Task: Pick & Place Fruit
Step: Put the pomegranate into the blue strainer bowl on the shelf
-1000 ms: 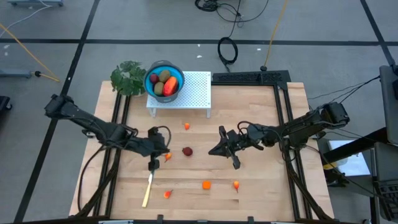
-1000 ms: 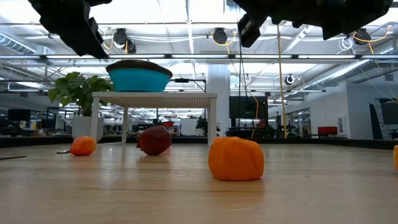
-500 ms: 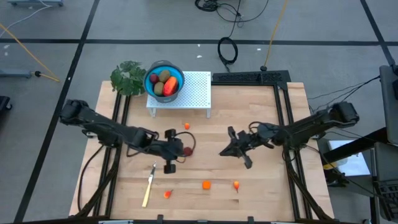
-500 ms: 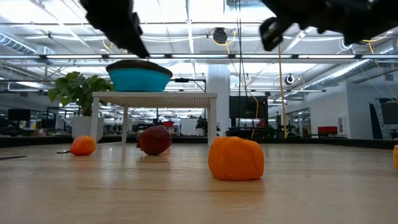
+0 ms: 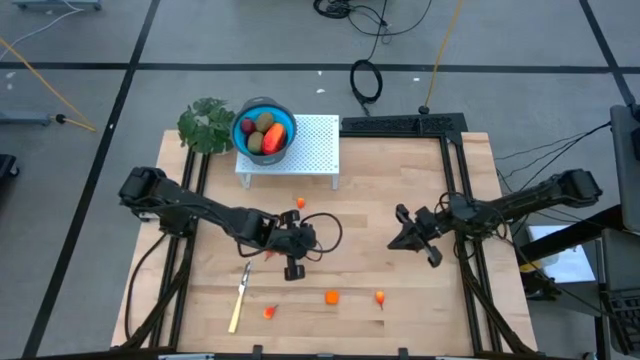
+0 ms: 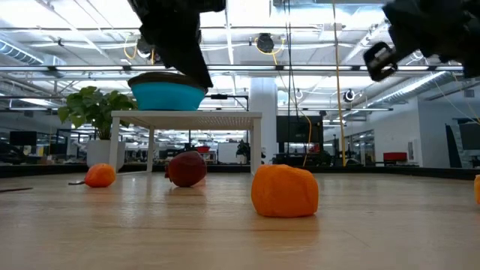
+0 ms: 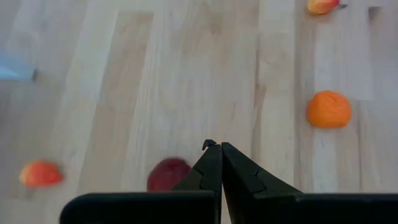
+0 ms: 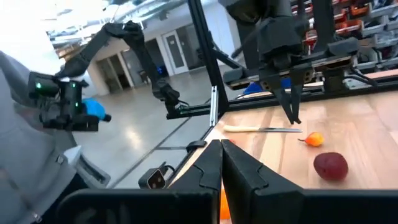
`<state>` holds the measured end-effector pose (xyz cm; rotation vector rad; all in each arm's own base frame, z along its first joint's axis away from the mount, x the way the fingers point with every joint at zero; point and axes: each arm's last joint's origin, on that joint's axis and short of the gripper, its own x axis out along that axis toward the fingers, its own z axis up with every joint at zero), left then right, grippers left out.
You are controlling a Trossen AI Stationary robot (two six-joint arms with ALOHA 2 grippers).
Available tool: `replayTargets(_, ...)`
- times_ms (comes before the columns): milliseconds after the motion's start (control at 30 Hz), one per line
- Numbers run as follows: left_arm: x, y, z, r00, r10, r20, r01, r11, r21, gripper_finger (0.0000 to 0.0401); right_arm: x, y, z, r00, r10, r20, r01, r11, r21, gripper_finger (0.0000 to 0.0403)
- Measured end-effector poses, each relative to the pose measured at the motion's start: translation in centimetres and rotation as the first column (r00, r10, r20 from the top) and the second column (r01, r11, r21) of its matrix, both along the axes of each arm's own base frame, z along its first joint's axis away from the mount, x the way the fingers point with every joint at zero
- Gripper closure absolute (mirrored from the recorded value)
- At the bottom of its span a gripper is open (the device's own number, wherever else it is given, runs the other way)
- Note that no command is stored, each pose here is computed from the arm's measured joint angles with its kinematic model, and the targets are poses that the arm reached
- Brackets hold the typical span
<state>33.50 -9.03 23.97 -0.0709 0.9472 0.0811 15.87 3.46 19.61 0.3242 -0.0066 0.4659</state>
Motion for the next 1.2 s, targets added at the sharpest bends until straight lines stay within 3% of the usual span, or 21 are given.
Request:
replayTargets(300, 0.4, 0.8, -0.3, 0.996, 0.09, -0.007, -0.09, 0.994, -0.064, 0.0391, -2.3, -1.2, -0.6, 0.99, -0.017, -0.142, 0.016, 1.0, -0.005, 0.0403)
replayTargets(567, 0.8, 1.7, -0.2, 0.992, 0.123, 0.015, -0.122, 0.989, -0.078, 0.0378, -3.8, -2.0, 0.1, 0.995, -0.073, -0.074, 0.069, 0.996, -0.047, 0.0403)
replayTargets(900, 1.0, 3.4, -0.3, 0.987, 0.158, 0.0, -0.157, 0.985, -0.067, 0.024, -4.1, -2.3, 0.4, 0.995, -0.095, -0.038, 0.093, 0.994, -0.051, 0.0403)
replayTargets(1033, 0.9, 3.6, -0.4, 0.998, 0.059, -0.027, -0.06, 0.998, -0.03, 0.019, -4.1, -2.3, 0.4, 0.995, -0.095, -0.042, 0.093, 0.994, -0.052, 0.0403)
replayTargets(1200, 0.4, 3.2, -0.6, 0.991, -0.105, -0.085, 0.111, 0.991, 0.07, 0.0157, -4.1, -2.3, 0.4, 0.995, -0.095, -0.042, 0.093, 0.994, -0.052, 0.0403)
